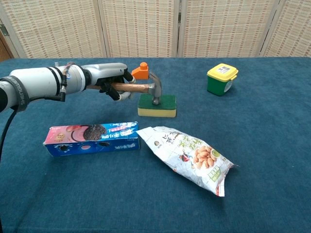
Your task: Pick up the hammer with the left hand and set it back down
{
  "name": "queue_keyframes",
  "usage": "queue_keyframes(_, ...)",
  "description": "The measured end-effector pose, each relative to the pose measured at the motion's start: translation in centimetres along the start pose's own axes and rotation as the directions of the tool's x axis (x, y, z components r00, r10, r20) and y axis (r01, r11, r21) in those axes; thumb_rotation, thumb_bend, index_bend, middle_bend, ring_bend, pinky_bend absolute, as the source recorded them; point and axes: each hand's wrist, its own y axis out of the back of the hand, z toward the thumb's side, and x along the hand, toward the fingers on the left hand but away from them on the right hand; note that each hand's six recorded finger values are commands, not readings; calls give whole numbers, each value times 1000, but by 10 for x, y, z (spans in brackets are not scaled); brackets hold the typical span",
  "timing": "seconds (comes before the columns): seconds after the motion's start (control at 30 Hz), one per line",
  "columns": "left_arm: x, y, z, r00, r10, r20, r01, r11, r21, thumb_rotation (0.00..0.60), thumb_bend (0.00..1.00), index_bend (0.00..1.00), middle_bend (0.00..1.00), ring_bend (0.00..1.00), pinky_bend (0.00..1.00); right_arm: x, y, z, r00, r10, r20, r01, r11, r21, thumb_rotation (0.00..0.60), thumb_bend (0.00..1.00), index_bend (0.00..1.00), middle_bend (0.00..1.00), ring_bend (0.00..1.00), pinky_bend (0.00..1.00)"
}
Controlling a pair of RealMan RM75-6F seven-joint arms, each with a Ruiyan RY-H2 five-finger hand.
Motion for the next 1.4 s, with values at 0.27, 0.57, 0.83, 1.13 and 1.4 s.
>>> queue_keyframes(0.27, -3, 4, 0, 1000, 1, -11, -1, 999, -37, 600, 587, 722, 841, 895, 980, 1, 0, 1, 1000, -4, -2, 4, 1000, -1, 600, 256, 351, 422, 266, 281)
queue_keyframes(0.57, -6, 6, -7, 999, -13, -32, 11, 999, -51, 600, 586, 722, 841, 893, 979, 1, -1, 1, 1000, -1, 1, 1, 1000, -3, 600, 256, 351, 422, 266, 281)
queue_keyframes(0.83, -6, 3, -5, 999, -23, -41, 20, 998, -57, 600, 586, 722, 842, 892, 979, 3, 1, 1, 1000, -10, 3, 10, 1000, -3, 600, 256, 351, 422, 266, 281)
queue_keyframes(1.13, -21, 22, -19, 999, 15, -51, -21, 991, -132, 600, 586, 722, 841, 891, 979, 1, 0, 2, 1000, -6, -6, 6, 1000, -4, 600, 256, 351, 422, 266, 280)
queue_keyframes(1.4, -35, 20, -54, 992, 9, -124, -26, 990, -136, 600, 586, 722, 841, 891, 979, 0, -2, 4, 1000, -3, -14, 3, 1000, -5, 600, 256, 351, 422, 266, 280)
